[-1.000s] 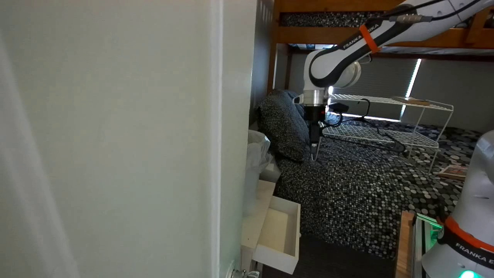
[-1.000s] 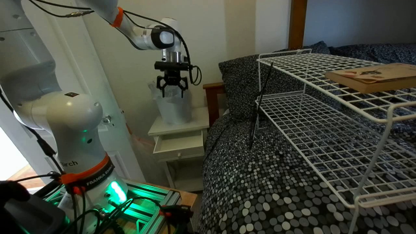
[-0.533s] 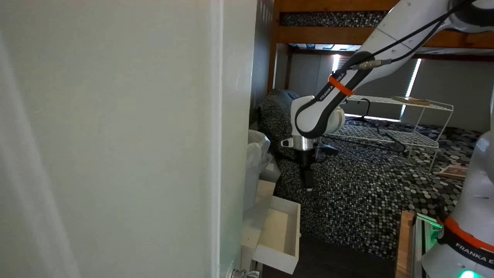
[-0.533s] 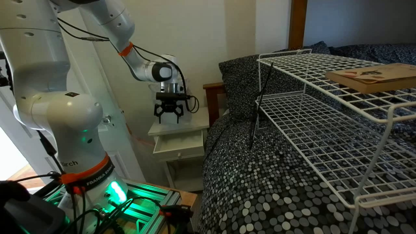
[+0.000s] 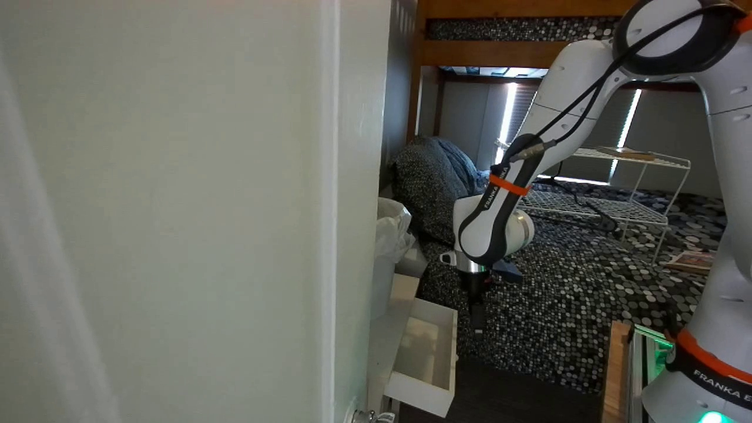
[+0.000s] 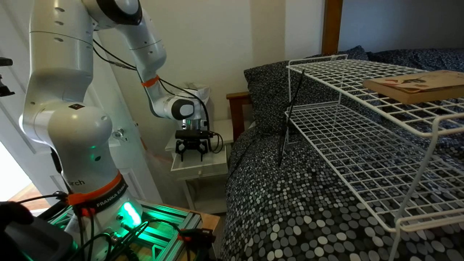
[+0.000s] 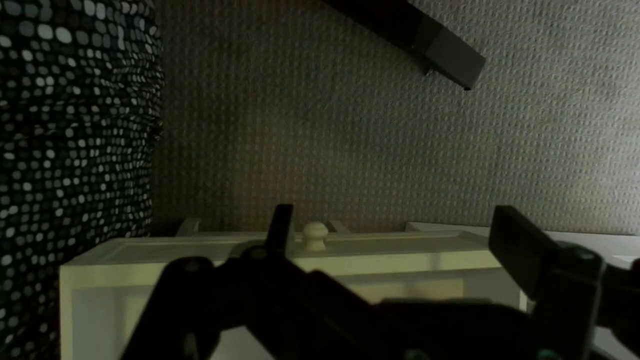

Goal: Close the open drawer

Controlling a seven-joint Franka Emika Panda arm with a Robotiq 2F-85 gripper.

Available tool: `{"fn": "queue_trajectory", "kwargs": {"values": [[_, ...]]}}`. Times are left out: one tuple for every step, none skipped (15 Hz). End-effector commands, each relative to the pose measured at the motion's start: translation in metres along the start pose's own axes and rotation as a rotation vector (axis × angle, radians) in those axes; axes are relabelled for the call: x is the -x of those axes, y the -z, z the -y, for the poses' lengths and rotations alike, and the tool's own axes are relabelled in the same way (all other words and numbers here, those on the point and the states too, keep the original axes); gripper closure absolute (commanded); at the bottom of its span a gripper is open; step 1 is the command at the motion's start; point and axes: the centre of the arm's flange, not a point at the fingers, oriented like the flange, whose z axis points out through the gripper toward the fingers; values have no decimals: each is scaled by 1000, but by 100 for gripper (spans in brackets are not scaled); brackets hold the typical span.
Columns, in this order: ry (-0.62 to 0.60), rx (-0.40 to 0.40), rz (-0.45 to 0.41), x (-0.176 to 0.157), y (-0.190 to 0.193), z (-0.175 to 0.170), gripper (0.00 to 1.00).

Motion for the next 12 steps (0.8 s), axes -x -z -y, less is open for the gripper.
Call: {"fn": "queue_trajectory", "kwargs": {"values": [[-1,-1,-1,0,0,-1,0],[0,0,-3,-1,1,-1,0],[1,1,-4,-1,1,0,0],[2,1,-5,-2,2,0,0],[3,-2,-2,-8,-2,-3,0],[-40,35,-11,-10,-6,-5,0],[-37,59,-21,-9,-10,-6,0],[-55,73,-25,-8,-13,-5,0],[-70,100,-31,-7,-17,-5,0],[-89,123,-34,-4,-23,-5,0],[-111,145,-39,-3,-27,-7,0],[-138,171,-44,0,-35,-10,0]]}}
